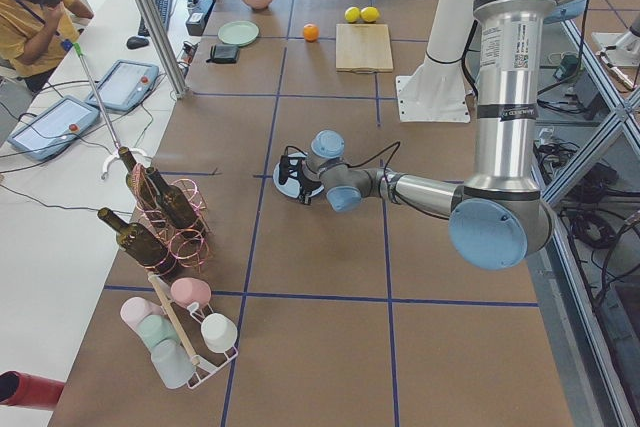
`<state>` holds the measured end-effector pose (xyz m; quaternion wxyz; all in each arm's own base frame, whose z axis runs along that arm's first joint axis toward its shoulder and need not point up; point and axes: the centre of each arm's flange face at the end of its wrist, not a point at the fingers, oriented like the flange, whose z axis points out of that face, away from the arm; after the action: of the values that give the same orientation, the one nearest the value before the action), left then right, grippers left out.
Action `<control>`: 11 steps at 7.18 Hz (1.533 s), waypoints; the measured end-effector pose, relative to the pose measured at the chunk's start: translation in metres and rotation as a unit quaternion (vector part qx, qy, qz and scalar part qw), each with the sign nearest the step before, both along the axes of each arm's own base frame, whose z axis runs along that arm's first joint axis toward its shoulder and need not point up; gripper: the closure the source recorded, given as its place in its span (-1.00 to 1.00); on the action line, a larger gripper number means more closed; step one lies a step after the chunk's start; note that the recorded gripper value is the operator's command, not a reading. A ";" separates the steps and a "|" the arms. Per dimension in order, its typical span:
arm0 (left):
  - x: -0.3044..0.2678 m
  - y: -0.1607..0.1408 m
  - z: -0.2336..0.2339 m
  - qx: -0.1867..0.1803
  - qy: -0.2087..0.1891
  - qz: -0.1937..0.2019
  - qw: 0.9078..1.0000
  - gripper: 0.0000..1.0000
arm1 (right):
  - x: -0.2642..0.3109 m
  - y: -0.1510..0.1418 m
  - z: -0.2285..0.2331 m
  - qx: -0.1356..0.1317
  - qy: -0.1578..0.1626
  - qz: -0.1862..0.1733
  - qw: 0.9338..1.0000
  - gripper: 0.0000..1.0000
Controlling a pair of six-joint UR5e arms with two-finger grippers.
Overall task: Pick orange to plate
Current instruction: 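Reach the left gripper to the light blue plate rim and grasp it, then slide the light blue plate with the left gripper toward the table center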
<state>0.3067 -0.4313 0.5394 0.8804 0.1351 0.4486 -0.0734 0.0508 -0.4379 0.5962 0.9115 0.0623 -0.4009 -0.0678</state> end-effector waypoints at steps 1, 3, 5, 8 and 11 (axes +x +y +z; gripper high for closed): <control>0.001 -0.001 -0.016 0.009 0.012 0.001 1.000 1.00 | 0.000 0.000 0.000 0.000 0.000 0.000 1.000 -1.00; 0.016 -0.012 -0.073 0.016 0.062 0.004 0.998 1.00 | 0.000 0.000 0.000 0.000 0.000 0.000 1.000 -1.00; 0.053 -0.043 -0.153 -0.032 0.106 -0.026 0.994 1.00 | 0.000 -0.001 0.000 0.000 0.000 0.000 1.000 -1.00; 0.174 -0.028 -0.259 -0.116 0.114 -0.052 0.985 1.00 | 0.000 -0.001 0.000 0.000 0.000 0.000 1.000 -1.00; 0.251 -0.013 -0.280 -0.151 0.098 -0.071 0.981 0.70 | 0.000 -0.001 0.000 0.000 0.000 0.000 1.000 -1.00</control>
<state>0.5577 -0.4445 0.2595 0.8350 0.0247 0.5055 -0.2158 0.0508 -0.4384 0.5964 0.9115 0.0623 -0.4009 -0.0681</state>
